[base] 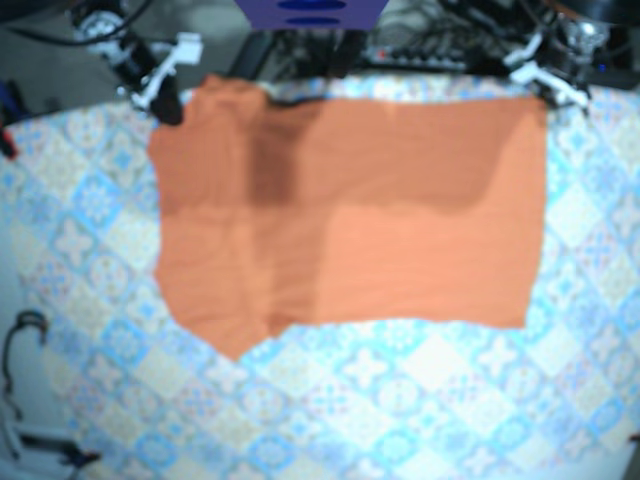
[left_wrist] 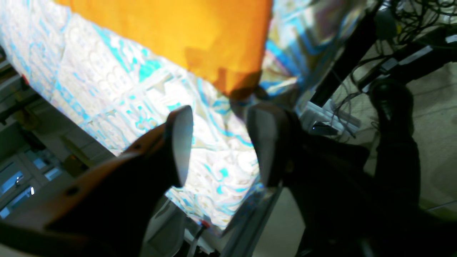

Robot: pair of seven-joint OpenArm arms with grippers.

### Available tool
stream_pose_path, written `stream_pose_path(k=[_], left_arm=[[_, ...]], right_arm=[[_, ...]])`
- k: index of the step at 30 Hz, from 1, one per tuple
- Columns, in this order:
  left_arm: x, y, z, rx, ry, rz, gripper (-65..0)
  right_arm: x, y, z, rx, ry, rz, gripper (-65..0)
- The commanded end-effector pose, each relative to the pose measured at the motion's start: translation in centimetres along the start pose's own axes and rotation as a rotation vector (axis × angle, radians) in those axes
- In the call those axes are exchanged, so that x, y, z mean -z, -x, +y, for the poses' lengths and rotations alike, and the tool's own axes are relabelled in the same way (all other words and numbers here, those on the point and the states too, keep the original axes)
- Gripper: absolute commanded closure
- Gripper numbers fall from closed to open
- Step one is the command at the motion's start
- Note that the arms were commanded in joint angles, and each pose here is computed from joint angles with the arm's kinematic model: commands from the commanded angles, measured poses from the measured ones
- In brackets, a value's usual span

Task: Fold the T-shirt properly
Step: 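Move the left gripper down to the shirt corner nearest it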

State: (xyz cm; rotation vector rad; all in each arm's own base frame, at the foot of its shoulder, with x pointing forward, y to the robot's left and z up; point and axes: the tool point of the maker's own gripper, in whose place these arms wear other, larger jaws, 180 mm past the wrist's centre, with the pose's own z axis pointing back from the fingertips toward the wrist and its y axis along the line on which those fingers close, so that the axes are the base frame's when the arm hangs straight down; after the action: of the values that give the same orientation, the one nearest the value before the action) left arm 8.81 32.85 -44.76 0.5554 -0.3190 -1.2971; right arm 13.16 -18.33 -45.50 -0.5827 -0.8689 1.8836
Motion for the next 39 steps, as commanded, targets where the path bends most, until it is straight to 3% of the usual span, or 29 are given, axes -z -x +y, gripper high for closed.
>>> stream_pose_path(k=[1,15,28,39], left_arm=[[-0.1,0.3,0.8,0.012,-0.023,0.002,-28.9],[1.4,-1.8,0.7,0.018,-0.014,-0.038,-28.9],[-0.6,-1.3,-3.0,0.033,0.066,-0.042,-28.9],[-1.0,-2.6,-1.7,0.025,0.034,-0.073,-28.9]], right_arm=[[-0.3,0.3,-0.7,-0.015,0.026,0.001,0.0],[-0.3,0.3,-0.7,-0.015,0.026,0.001,0.0],[-0.3,0.3,-0.7,-0.015,0.026,0.001,0.0],[-0.3,0.3,-0.7,-0.015,0.026,0.001,0.0]])
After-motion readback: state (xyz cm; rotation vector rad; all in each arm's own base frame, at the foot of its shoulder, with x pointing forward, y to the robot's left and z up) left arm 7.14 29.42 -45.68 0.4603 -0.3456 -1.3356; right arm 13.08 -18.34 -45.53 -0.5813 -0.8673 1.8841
